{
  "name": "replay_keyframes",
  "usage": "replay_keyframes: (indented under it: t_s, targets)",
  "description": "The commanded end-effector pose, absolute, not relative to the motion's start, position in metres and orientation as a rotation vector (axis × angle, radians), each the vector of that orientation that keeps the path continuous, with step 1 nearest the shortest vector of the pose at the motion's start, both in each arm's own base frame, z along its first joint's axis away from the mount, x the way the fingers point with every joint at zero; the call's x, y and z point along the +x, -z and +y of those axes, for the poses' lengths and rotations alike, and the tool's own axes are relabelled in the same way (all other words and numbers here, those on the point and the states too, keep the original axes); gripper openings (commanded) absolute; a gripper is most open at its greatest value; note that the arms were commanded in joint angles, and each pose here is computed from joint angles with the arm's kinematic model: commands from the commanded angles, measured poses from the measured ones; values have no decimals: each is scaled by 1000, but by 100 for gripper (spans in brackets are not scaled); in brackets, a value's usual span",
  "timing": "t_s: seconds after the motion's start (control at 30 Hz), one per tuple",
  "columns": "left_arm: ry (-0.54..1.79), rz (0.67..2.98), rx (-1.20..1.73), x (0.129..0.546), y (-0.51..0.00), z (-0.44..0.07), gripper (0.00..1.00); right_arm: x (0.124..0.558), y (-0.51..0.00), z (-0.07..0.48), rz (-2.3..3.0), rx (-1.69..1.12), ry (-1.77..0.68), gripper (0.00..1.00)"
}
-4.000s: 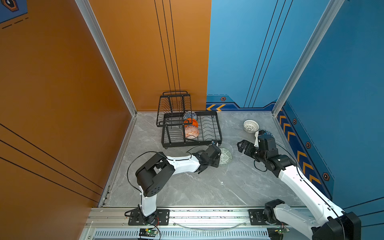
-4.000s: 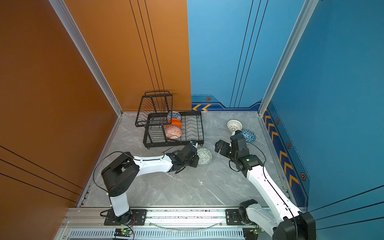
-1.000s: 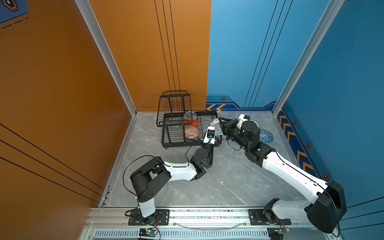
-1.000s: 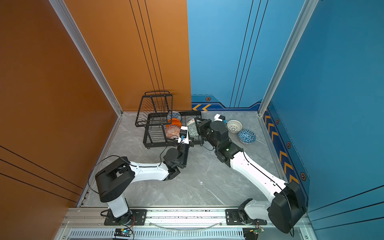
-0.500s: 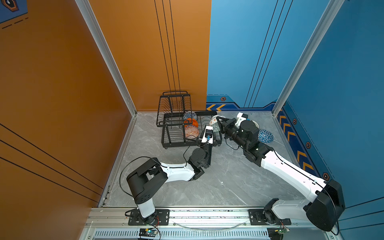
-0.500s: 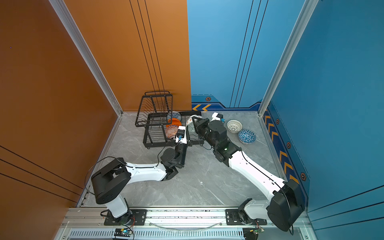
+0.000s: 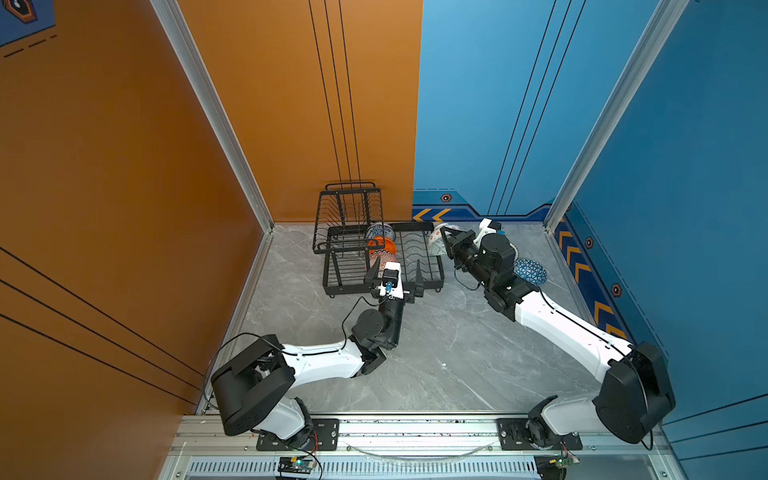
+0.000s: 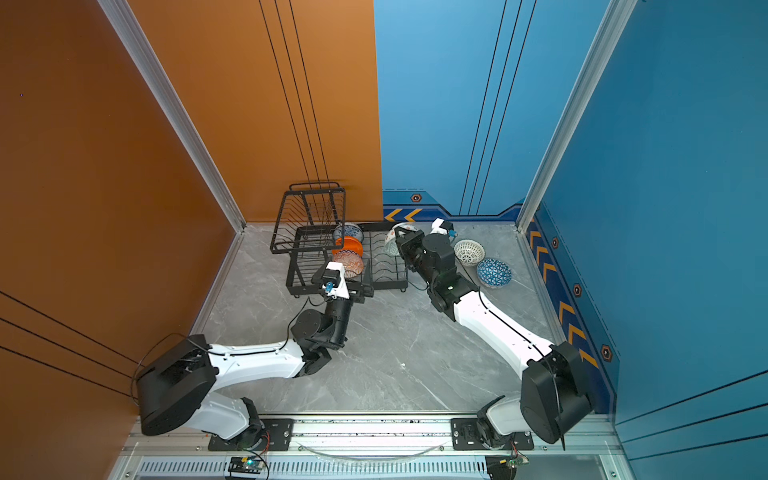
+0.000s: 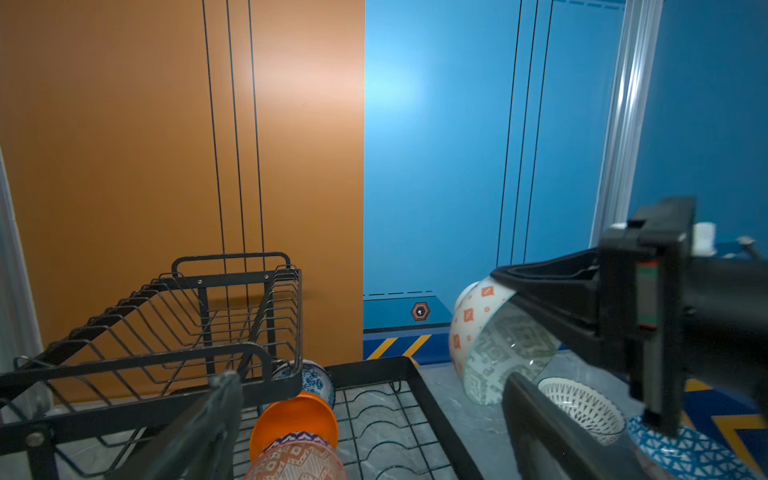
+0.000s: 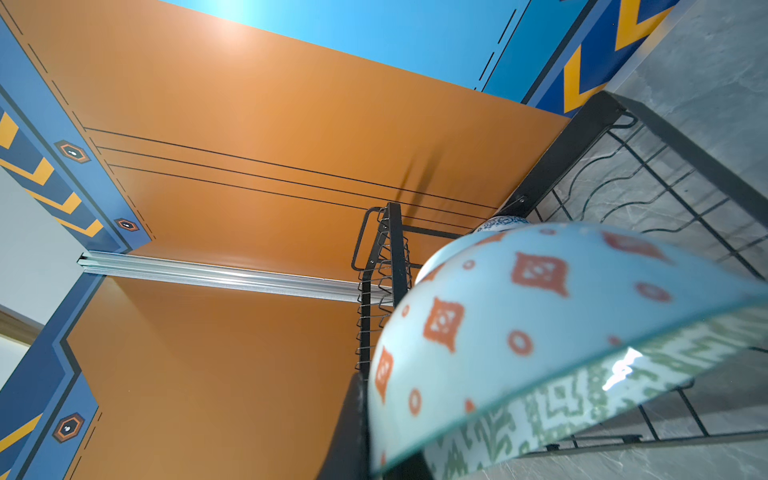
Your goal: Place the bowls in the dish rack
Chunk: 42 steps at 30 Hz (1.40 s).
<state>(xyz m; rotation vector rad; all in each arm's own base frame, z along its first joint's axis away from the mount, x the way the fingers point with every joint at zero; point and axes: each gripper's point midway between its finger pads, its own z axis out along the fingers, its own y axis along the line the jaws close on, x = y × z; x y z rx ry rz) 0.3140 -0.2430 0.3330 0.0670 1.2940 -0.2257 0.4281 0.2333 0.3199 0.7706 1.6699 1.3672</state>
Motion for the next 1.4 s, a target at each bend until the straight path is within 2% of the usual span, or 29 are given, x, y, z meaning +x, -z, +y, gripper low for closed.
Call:
replay_keyframes:
  t_s: [0.0,0.23,0.43,0.47,0.7,1.37]
  targets:
    - [348,1394,106,314,-345,-238,98,440,-356,241,1512,633,-1476,0]
    - [452,1586,83,326,-360,-202,98,483,-331,260,1474,598,-1530,0]
    - [458,1699,111,346,-357,-201,98,523,-313,276,1455,578,-1588,0]
    - [479,1683,104,350,-370,-200,98,530,-308,279,1461,582,-1587,0]
    - [521,1702,82,367,-375,-191,98,568,-265,294,1504,618,-1580,0]
    - [608,1732,75,396,-367,-200,98,605,-222,293,1457,661,-1583,0]
